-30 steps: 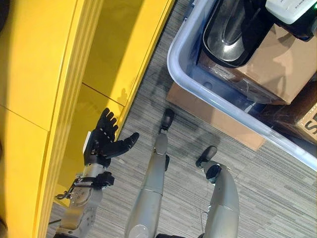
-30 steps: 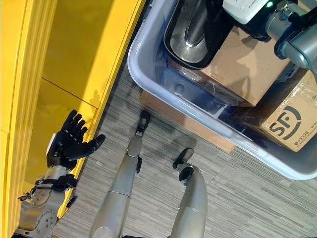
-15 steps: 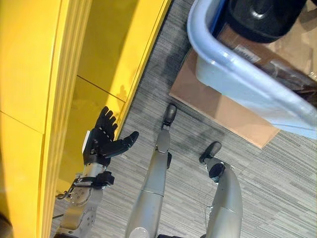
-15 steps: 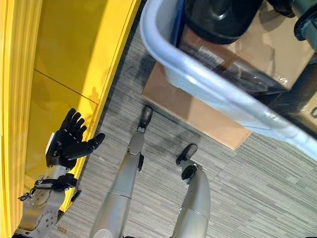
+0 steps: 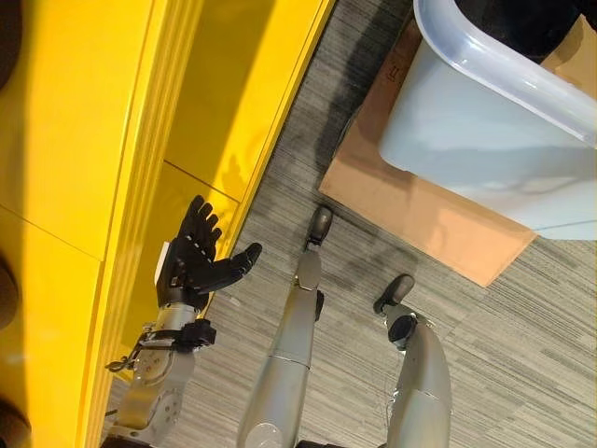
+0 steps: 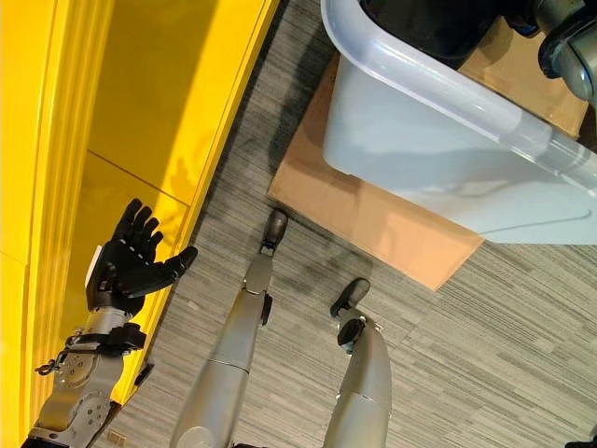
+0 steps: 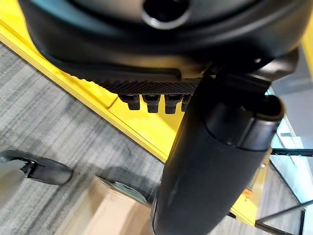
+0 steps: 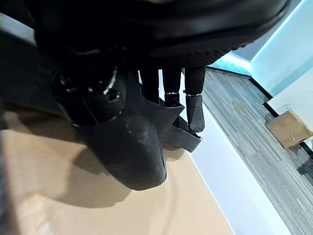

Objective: Move parts from the plastic box to the shelf.

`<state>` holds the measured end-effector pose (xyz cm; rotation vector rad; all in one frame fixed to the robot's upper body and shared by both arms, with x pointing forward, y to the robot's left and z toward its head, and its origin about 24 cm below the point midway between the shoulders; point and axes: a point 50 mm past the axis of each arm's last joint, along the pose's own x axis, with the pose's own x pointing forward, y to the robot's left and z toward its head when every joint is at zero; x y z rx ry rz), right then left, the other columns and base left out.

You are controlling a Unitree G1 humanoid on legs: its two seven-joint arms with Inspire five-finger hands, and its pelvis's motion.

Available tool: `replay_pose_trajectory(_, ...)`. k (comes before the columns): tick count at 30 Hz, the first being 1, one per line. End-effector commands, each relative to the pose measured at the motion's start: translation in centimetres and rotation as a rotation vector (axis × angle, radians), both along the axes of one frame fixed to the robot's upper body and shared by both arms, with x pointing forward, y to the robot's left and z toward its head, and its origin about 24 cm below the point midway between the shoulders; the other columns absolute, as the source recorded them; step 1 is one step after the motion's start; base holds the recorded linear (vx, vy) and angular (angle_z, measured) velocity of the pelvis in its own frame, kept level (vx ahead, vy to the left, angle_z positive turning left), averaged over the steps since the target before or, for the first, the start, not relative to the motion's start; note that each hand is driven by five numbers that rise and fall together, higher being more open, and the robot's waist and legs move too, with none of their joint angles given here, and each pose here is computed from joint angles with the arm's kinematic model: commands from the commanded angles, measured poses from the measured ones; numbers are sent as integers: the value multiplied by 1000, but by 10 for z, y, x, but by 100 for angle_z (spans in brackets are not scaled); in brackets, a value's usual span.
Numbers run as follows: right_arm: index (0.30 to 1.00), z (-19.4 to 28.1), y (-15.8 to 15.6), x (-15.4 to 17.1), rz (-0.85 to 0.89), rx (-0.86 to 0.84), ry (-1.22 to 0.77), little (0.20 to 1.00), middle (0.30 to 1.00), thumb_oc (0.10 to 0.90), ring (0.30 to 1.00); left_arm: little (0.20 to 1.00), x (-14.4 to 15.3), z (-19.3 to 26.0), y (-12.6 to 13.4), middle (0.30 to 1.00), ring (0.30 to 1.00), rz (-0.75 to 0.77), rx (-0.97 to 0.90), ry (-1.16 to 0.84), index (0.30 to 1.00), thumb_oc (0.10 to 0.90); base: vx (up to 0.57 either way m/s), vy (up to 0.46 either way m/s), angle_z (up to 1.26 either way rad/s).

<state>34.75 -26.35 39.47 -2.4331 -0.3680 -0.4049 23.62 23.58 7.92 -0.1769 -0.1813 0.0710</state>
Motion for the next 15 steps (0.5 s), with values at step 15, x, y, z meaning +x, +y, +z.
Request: replay_pose_trajectory(15, 300, -90, 40, 22, 237, 100, 326, 300, 300, 400, 300, 1000, 0, 3, 0, 1000, 1000, 18, -33, -59, 1000, 900, -57, 2, -8)
